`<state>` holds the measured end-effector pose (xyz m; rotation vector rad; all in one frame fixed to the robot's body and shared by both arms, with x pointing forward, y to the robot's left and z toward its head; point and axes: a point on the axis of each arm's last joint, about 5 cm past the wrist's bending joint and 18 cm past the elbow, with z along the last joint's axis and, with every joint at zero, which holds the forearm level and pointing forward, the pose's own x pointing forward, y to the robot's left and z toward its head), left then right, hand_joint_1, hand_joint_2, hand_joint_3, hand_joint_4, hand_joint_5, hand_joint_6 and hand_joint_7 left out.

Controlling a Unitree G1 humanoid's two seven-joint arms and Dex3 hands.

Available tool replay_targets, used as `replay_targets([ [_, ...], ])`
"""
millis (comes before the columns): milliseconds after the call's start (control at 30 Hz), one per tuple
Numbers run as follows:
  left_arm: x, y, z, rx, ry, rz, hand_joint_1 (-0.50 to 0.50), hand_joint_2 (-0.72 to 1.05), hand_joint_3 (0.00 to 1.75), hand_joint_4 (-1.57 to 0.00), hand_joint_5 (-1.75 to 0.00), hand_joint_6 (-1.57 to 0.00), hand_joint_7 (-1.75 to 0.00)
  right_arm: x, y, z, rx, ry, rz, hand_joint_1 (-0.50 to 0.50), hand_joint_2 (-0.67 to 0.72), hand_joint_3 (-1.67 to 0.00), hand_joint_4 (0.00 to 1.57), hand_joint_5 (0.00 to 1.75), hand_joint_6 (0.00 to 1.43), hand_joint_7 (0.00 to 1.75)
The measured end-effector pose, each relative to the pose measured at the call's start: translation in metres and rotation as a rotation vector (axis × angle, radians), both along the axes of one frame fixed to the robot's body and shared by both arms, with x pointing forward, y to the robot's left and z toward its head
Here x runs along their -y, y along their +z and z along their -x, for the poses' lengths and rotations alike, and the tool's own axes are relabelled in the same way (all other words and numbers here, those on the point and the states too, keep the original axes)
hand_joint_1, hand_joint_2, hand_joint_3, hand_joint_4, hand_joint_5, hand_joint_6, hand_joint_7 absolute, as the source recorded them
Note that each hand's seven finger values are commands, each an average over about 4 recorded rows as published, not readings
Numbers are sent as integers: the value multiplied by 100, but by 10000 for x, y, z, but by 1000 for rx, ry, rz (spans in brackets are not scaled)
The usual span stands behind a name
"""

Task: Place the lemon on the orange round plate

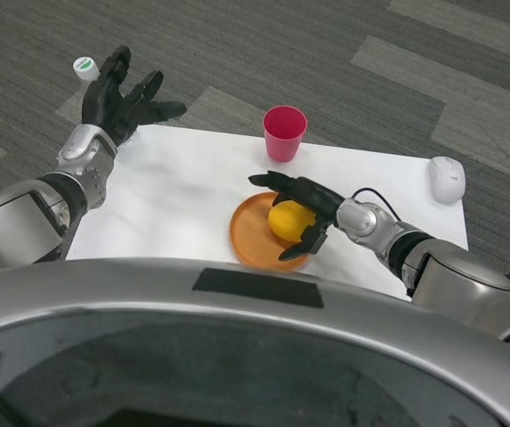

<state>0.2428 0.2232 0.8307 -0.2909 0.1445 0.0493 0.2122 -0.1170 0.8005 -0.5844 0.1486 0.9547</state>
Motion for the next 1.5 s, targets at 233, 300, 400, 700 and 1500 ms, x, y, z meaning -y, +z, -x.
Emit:
replay_targets([
  [233, -1, 0, -1, -1, 1, -1, 50, 103, 9, -7, 0, 0, 0, -6, 45, -5, 59, -25, -98, -30, -27, -65, 0, 116, 0, 7],
  [300, -1, 1, -1, -1, 1, -1, 50, 105, 9, -7, 0, 0, 0, -1, 49, -3, 69, -39, -116, -32, -29, -69, 0, 116, 0, 7],
  [400, -1, 1, -2, -1, 1, -1, 50, 105, 7, -7, 0, 0, 0, 10, 54, 6, 82, -71, -151, -33, -29, -71, 0, 116, 0, 7],
  [700, 0, 2, -8, -3, 4, -2, 50, 105, 7, -7, 0, 0, 0, 29, 88, 40, 101, -159, -273, -27, -29, -63, 0, 107, 0, 7],
  [1500, 14, 20, -33, 11, 17, 18, 50, 103, 9, -7, 0, 0, 0, 649, 302, -46, 336, -811, -618, 8, -22, -48, 0, 53, 0, 7],
])
